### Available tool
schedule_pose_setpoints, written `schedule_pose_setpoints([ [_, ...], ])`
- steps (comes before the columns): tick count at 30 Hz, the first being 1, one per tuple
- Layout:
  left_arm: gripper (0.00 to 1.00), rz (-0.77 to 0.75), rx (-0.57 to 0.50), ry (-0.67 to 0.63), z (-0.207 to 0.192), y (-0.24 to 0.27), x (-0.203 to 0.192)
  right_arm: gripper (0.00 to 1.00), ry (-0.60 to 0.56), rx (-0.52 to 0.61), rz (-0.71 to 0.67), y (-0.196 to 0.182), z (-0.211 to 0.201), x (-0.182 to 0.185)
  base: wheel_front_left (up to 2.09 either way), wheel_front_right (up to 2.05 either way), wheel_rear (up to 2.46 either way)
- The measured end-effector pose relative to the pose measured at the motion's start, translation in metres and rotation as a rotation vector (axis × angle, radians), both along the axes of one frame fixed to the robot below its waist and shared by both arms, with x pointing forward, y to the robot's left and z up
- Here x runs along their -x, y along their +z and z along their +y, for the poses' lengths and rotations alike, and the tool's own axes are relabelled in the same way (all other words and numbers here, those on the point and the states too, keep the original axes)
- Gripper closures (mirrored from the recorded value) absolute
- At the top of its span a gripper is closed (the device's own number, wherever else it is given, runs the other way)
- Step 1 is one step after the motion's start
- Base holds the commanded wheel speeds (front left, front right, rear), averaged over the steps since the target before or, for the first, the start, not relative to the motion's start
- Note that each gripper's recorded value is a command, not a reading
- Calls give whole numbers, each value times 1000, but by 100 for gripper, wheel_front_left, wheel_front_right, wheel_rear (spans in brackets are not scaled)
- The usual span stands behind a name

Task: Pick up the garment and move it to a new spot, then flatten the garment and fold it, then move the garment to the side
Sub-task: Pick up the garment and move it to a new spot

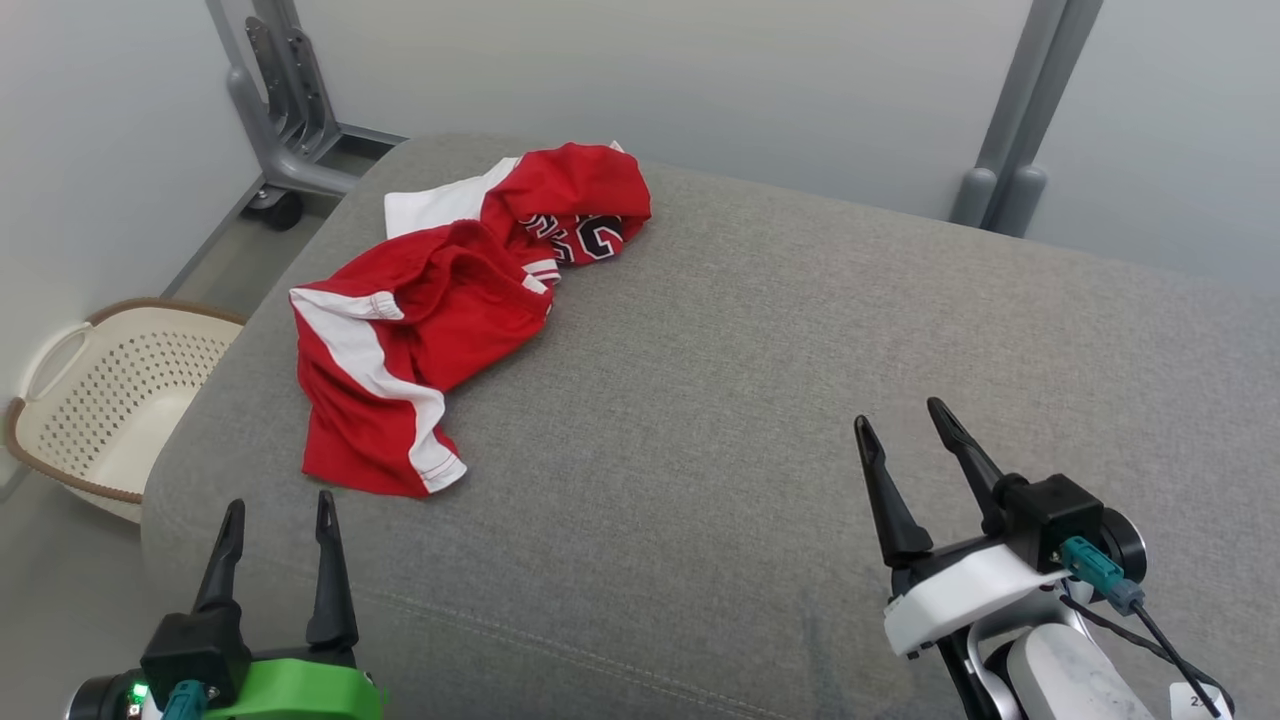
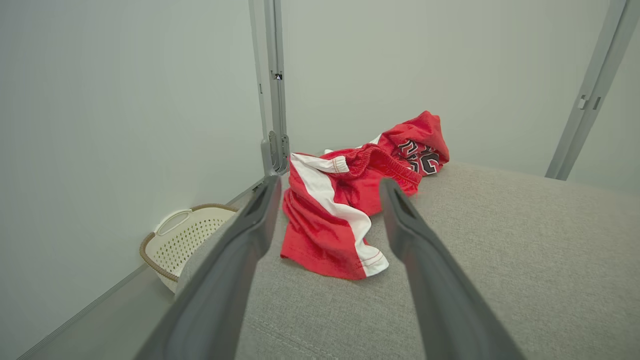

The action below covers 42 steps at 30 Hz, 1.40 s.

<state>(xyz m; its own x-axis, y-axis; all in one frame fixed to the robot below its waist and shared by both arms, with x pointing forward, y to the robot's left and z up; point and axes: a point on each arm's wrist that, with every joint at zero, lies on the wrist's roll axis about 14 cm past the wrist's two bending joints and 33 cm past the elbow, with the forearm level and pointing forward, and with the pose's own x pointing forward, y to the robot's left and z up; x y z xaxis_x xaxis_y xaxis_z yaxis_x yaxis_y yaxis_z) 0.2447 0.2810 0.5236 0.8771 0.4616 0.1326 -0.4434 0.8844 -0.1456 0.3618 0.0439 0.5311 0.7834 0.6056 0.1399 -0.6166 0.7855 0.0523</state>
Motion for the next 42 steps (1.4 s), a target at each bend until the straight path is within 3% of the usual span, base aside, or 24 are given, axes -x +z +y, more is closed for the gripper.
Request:
schedule_pose_setpoints([
  [18,0,20,-8,-34,-8,-4,-13,0,-51,8,19,-7,-17,-3,0,0,0],
  [29,0,23,-90,-79,3,15,-70,0,-52,34,-21,-4,-26,-21,0,0,0],
  [42,0,211,1,-96,19,-18,-153,0,-69,48,-88,4,-39,-63,0,0,0],
])
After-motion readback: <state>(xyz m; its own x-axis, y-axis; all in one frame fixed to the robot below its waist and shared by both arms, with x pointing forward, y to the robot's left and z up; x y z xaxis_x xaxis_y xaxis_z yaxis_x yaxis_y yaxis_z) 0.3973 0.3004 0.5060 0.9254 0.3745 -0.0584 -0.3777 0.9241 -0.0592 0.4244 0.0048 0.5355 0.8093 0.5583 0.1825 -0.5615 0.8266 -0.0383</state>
